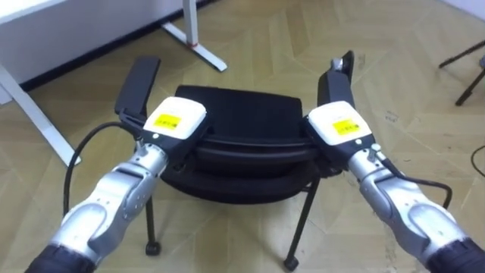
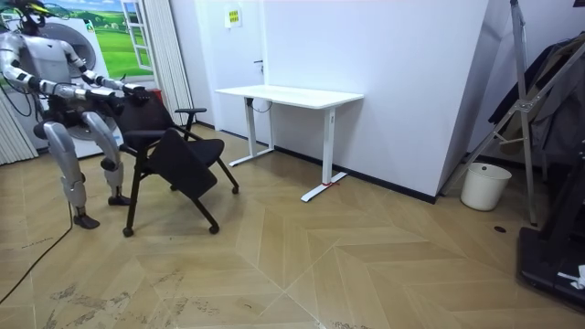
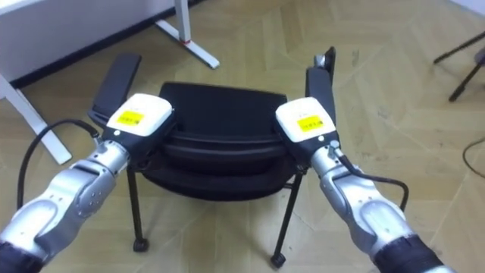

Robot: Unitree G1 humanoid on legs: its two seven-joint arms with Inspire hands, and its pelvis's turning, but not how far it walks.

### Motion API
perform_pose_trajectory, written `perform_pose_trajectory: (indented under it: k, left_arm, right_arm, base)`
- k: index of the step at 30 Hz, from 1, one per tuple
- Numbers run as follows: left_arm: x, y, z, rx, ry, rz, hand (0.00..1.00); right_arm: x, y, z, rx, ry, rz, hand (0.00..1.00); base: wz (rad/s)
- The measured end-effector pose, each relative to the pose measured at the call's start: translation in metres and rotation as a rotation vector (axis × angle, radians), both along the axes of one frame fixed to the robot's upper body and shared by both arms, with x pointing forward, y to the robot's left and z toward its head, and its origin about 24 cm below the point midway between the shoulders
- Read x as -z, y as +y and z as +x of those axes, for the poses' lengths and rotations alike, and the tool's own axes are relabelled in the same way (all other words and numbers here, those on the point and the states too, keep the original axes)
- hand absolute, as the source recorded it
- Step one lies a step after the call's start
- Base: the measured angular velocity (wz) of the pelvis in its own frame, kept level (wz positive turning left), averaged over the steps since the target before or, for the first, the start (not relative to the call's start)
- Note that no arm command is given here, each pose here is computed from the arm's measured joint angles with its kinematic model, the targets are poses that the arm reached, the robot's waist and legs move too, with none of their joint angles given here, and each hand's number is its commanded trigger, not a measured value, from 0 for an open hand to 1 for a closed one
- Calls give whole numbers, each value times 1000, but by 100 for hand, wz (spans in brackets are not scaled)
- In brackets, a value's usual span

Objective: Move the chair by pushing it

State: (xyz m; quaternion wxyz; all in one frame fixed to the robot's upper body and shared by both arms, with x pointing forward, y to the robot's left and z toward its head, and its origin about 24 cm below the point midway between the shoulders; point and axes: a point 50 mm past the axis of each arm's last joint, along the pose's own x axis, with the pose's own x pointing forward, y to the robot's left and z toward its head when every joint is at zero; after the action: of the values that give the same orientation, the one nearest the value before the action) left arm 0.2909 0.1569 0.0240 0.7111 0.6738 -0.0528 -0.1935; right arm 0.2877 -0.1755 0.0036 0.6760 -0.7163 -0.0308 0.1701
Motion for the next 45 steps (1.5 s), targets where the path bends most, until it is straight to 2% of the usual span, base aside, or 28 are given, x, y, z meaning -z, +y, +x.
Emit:
perform_pose_trajectory:
  k: [7, 12, 22, 27, 31, 34, 40, 45]
  left_arm:
    - [19, -2, -2, 5, 50, -22, 100]
    - [25, -4, -4, -14, 56, -60, 100]
    - [10, -1, 1, 4, -15, -57, 100]
    - [3, 6, 6, -10, -60, -59, 100]
    - [3, 6, 10, -1, -63, -46, 100]
    - [-2, 11, 17, -5, -94, -46, 100]
    - [2, 20, 21, -41, -94, -40, 100]
    - [-2, 18, 26, -61, -123, -70, 100]
  right_arm:
    - [19, -5, -7, 2, 55, 12, 100]
    - [19, -7, -6, 12, 18, 17, 100]
    - [12, -8, -1, 4, -61, 37, 100]
    - [0, 1, 11, 0, -100, 46, 100]
    - [9, 3, 10, 16, -67, 52, 100]
    - [1, 9, 16, 2, -95, 54, 100]
    - [2, 20, 22, -2, -96, 44, 100]
    - [-12, 19, 35, -10, -134, 23, 100]
  base:
    - [24]
    - [8]
    - [-19]
    - [-44]
    - [-3]
    - [-10]
    - [44]
    - [28]
